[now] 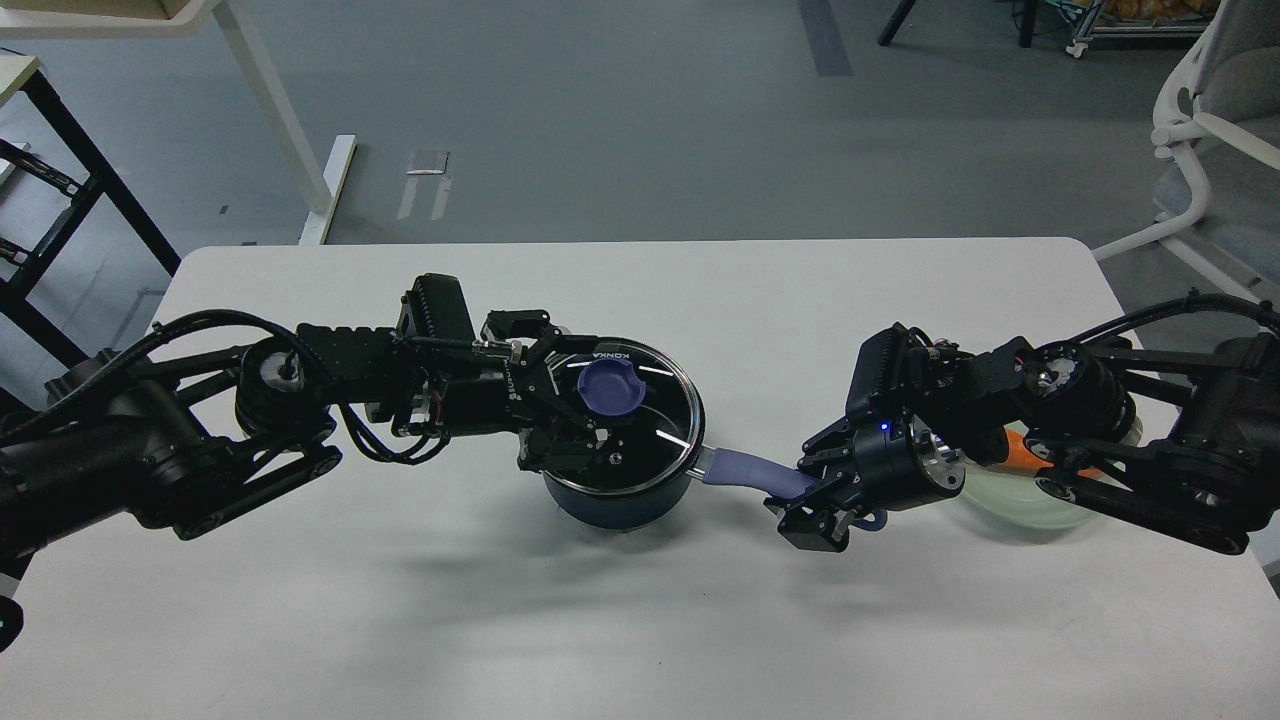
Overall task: Open pot lid
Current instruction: 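Reach the left gripper over the pot to the purple lid knob, then close the left gripper on the purple lid knob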
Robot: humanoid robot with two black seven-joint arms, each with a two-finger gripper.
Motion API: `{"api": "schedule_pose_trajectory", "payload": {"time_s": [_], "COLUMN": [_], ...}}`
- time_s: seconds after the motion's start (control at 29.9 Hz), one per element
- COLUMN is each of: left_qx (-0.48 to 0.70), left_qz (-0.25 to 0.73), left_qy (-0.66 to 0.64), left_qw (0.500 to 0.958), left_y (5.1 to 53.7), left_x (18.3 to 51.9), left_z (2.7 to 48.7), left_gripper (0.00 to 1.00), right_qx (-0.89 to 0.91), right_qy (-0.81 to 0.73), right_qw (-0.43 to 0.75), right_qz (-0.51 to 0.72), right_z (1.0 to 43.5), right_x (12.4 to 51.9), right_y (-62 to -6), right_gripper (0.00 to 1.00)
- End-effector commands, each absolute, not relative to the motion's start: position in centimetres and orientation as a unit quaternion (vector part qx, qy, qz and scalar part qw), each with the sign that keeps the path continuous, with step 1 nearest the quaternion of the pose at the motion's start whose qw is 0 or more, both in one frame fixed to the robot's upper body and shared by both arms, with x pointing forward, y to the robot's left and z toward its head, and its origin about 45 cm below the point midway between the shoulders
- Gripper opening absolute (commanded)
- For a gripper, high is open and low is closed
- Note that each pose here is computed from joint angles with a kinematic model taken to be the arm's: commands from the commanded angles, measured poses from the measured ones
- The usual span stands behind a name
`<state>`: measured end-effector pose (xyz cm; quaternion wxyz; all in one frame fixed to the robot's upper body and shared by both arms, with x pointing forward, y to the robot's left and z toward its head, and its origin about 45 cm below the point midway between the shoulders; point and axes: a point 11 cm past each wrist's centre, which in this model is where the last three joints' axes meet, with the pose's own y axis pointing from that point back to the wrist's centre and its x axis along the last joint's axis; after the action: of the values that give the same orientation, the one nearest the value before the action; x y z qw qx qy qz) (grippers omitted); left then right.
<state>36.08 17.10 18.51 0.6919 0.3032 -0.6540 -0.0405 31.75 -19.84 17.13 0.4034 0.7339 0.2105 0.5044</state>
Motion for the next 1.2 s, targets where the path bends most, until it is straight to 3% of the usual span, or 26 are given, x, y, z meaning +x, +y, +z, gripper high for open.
{"api": "schedule_pose_trajectory", "payload": {"time_s": [0.0,0.13,0.33,0.63,0.8,0.94,1.17], "left_qx": [0.303,0.303,0.303,0.306,0.307,0.306,0.304], "left_qz": [-0.041,-0.041,-0.04,-0.04,-0.04,-0.038,-0.037], "left_qy": [-0.65,-0.647,-0.647,-0.645,-0.645,-0.647,-0.65], "left_qw": [0.696,0.699,0.699,0.699,0.699,0.698,0.696], "left_y": [17.13,17.13,17.14,17.24,17.31,17.28,17.17], "left_x": [35.8,35.63,35.67,35.77,35.78,35.83,35.99], "left_z": [18.12,17.88,17.84,17.76,17.76,17.85,18.14], "left_gripper": [0.97,0.95,0.79,0.7,0.43,0.27,0.24], "right_qx": [0.734,0.734,0.734,0.734,0.734,0.734,0.734], "right_qy": [0.21,0.21,0.21,0.21,0.21,0.21,0.21], "right_qw": [0.403,0.404,0.404,0.404,0.404,0.403,0.403], "right_qz": [0.504,0.504,0.504,0.504,0.504,0.504,0.504], "right_z": [17.12,17.13,17.13,17.13,17.13,17.12,17.12], "right_x": [31.74,31.75,31.75,31.75,31.75,31.74,31.74], "right_y": [-19.85,-19.91,-19.91,-19.91,-19.91,-19.85,-19.85], "right_gripper": [0.19,0.19,0.19,0.19,0.19,0.19,0.19]}}
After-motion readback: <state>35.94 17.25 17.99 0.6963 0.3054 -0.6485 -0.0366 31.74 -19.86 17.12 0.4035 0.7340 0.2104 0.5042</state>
